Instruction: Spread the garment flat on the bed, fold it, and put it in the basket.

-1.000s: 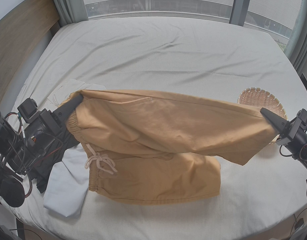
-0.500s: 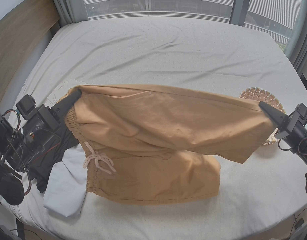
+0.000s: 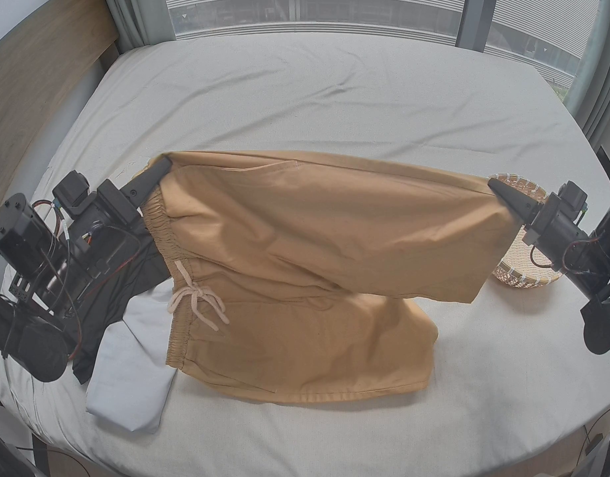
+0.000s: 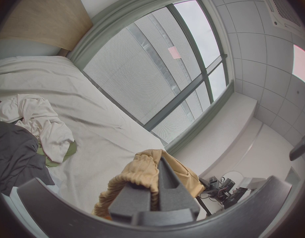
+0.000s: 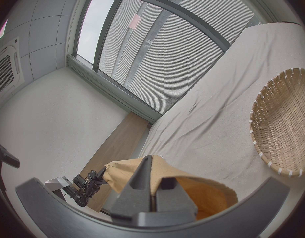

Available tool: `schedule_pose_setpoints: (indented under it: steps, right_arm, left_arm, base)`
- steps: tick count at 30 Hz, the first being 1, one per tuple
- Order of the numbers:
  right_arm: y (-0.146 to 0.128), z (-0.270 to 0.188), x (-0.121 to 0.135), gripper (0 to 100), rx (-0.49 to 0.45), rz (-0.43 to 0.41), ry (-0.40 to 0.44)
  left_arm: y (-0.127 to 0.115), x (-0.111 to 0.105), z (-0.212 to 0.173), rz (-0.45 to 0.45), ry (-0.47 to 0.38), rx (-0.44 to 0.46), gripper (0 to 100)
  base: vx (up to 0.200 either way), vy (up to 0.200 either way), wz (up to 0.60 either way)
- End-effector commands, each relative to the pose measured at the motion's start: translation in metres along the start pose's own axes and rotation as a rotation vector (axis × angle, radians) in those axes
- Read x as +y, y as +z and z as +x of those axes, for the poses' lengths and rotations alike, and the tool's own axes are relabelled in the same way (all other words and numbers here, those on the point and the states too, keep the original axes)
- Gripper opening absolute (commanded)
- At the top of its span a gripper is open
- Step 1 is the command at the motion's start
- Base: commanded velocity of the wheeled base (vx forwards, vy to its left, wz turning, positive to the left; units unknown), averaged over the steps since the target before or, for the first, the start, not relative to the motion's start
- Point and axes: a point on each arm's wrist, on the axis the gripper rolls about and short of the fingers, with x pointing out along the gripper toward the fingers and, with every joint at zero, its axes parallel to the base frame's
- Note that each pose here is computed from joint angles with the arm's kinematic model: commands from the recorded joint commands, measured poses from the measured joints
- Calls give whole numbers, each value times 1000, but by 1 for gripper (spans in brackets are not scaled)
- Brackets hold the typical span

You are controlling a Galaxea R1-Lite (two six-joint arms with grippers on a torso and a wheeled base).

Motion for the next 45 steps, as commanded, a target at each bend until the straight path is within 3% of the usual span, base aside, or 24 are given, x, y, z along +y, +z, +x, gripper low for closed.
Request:
schedule_pose_setpoints:
  steps: [1, 7, 17, 25, 33, 34, 39, 45]
  right_arm:
    - [-2, 15, -27, 0, 2, 8, -34]
    - [6, 34, -46, 0, -25, -15, -22]
    - [9, 52, -53, 0, -17, -7, -22]
    - [14, 67, -68, 0, -31, -18, -16]
    - [15, 88, -71, 0, -17, -7, -7]
    - [15, 88, -71, 100, -17, -7, -7]
    - [17, 97, -78, 100, -43, -11, -25]
    - [6, 80, -73, 100, -19, -14, -54]
  left_arm:
    - [-12, 18, 15, -13, 28, 20, 0]
    - [-18, 31, 29, -14, 55, 4, 0]
    - [-24, 53, 46, -11, 72, -3, 0]
    - [-14, 75, 57, 14, 86, -52, 0]
    - [-23, 90, 68, 12, 91, -49, 0]
    - [-23, 90, 68, 12, 91, -49, 100]
    - [-24, 97, 77, 11, 86, -56, 100]
    - [-33, 106, 75, -19, 174, -10, 100]
  base:
    - [0, 0, 0]
    - [0, 0, 0]
    - [0, 0, 0]
    - [0, 0, 0]
    - [0, 0, 0]
    - [0, 0, 0]
    - [0, 0, 0]
    - [0, 0, 0]
